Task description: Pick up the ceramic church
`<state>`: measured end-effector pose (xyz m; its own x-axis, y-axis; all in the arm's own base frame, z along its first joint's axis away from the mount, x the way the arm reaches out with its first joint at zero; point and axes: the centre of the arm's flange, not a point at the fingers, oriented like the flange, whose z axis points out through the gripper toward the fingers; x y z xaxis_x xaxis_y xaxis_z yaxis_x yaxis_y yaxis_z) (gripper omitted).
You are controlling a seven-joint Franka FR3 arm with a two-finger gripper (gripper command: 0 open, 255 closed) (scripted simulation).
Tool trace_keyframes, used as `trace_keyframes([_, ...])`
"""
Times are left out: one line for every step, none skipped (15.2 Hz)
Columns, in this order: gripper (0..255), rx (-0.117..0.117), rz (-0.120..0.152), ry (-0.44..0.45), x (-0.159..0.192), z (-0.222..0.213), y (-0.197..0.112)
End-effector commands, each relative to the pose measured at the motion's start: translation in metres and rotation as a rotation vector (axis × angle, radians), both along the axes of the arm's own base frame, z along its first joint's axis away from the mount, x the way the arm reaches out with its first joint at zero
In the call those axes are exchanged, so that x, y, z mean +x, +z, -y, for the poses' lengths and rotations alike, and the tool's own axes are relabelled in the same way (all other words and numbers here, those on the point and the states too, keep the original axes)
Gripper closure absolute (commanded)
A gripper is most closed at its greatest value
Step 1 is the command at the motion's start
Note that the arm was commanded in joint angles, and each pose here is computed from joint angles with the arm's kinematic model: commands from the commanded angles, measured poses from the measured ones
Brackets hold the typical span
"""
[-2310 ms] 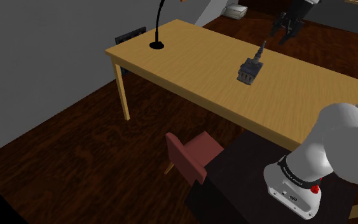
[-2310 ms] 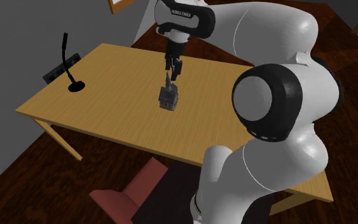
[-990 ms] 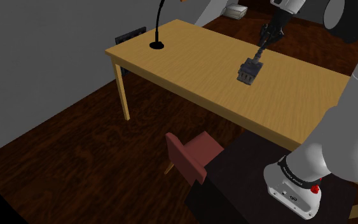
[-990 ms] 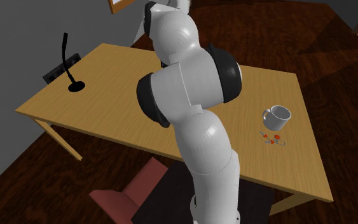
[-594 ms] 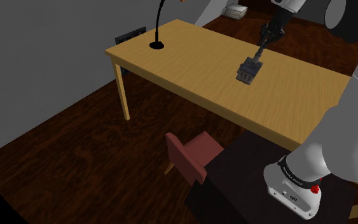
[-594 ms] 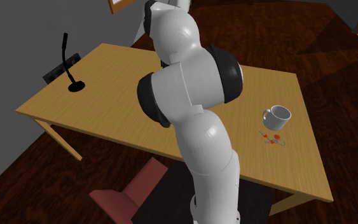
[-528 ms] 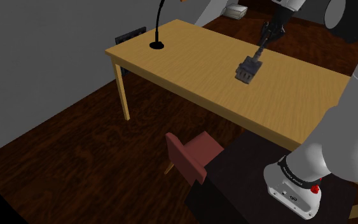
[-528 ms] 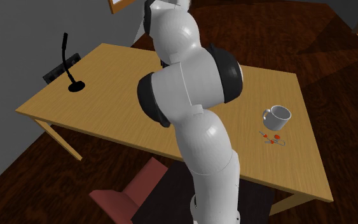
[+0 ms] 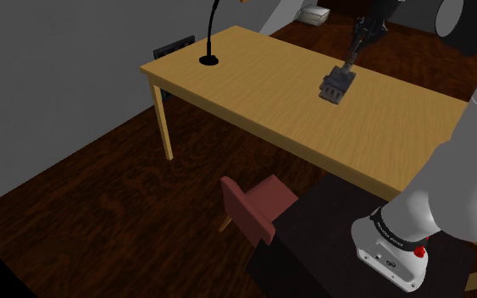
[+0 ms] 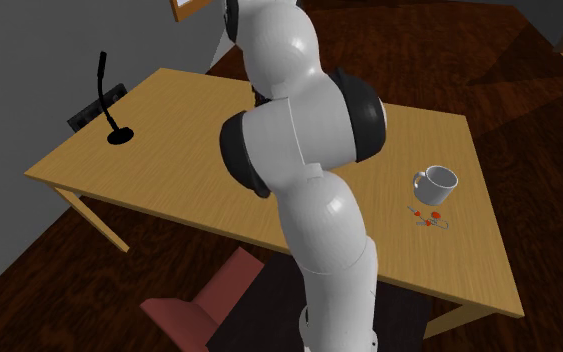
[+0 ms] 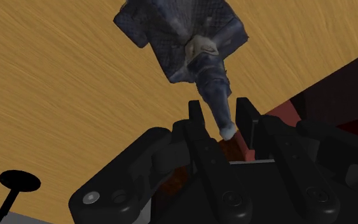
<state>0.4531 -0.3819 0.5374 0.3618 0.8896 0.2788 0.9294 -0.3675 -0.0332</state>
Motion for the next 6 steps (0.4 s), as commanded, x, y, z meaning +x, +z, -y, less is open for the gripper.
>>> trace_keyframes([255, 0.000, 0.000, 0.000, 0.001, 0.000, 0.012])
trace_keyframes([255, 0.000, 0.000, 0.000, 0.001, 0.000, 0.017])
trace_keyframes([255, 0.000, 0.000, 0.000, 0.001, 0.000, 0.022])
trace_keyframes([255, 0.000, 0.000, 0.000, 0.001, 0.000, 0.028])
trace_keyframes([255, 0.000, 0.000, 0.000, 0.000, 0.000, 0.028])
trace_keyframes([255, 0.000, 0.000, 0.000, 0.001, 0.000, 0.029])
